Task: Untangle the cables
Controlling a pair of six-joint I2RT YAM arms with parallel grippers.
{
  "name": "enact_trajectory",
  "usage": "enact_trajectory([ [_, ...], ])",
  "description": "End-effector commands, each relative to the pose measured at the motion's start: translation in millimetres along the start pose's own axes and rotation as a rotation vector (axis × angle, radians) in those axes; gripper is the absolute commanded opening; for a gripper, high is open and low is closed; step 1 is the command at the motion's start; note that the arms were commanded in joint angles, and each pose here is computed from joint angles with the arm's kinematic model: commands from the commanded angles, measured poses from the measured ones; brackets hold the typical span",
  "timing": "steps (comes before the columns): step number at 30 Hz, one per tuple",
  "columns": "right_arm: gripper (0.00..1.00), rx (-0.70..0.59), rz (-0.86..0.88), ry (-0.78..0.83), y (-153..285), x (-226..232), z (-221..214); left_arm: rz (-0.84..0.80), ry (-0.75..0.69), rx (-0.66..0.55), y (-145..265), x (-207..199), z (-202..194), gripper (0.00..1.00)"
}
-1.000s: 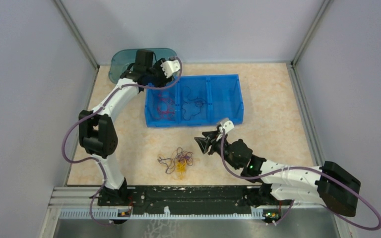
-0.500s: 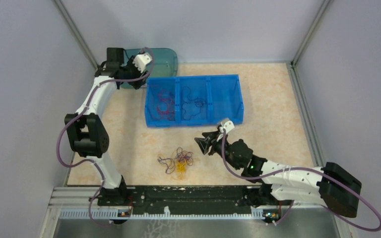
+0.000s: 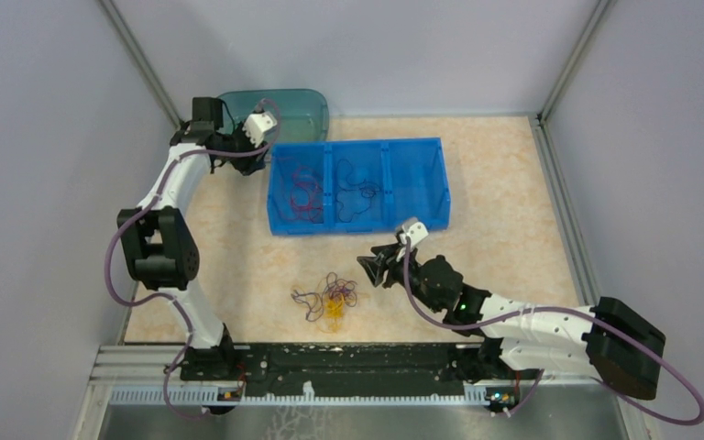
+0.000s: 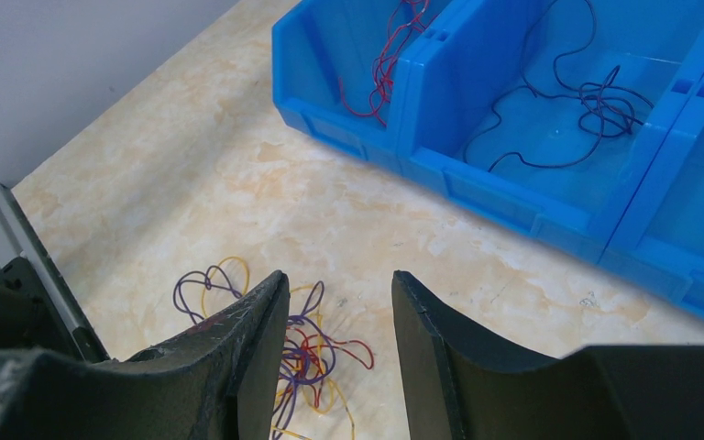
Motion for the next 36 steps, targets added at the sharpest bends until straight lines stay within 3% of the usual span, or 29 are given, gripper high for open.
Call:
enact_trajectory([
  [1,0.46,-0.063,0.007,-0.027,-7,7,29,-0.060,-0.020,-0.025,-6,-4,-1,0.44],
  [6,0.46,-0.066,-0.001,-0.030,-6,6,30,-0.065,-0.022,-0.073,-6,-2,10,0.16],
  [12,0.46,-0.066,-0.006,-0.037,-5,4,30,-0.072,-0.045,-0.091,0,-11,19,0.00],
  [25,0.46,-0.074,-0.015,-0.050,-5,0,30,-0.096,-0.106,-0.158,3,-45,64,0.00],
  [36,0.46,-0.065,-0.031,-0.066,0,-7,24,-0.074,-0.091,-0.097,-30,-78,58,0.00],
])
Point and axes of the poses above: each gripper's point midway between its finger pads, its own y axis back along the fingers, its own x axis along the line the jaws close on, z = x × y, the point moved 4 cm from there along y, back along the fingers, and after that the axes turned 2 degrees about y, right-handed, at the moved point
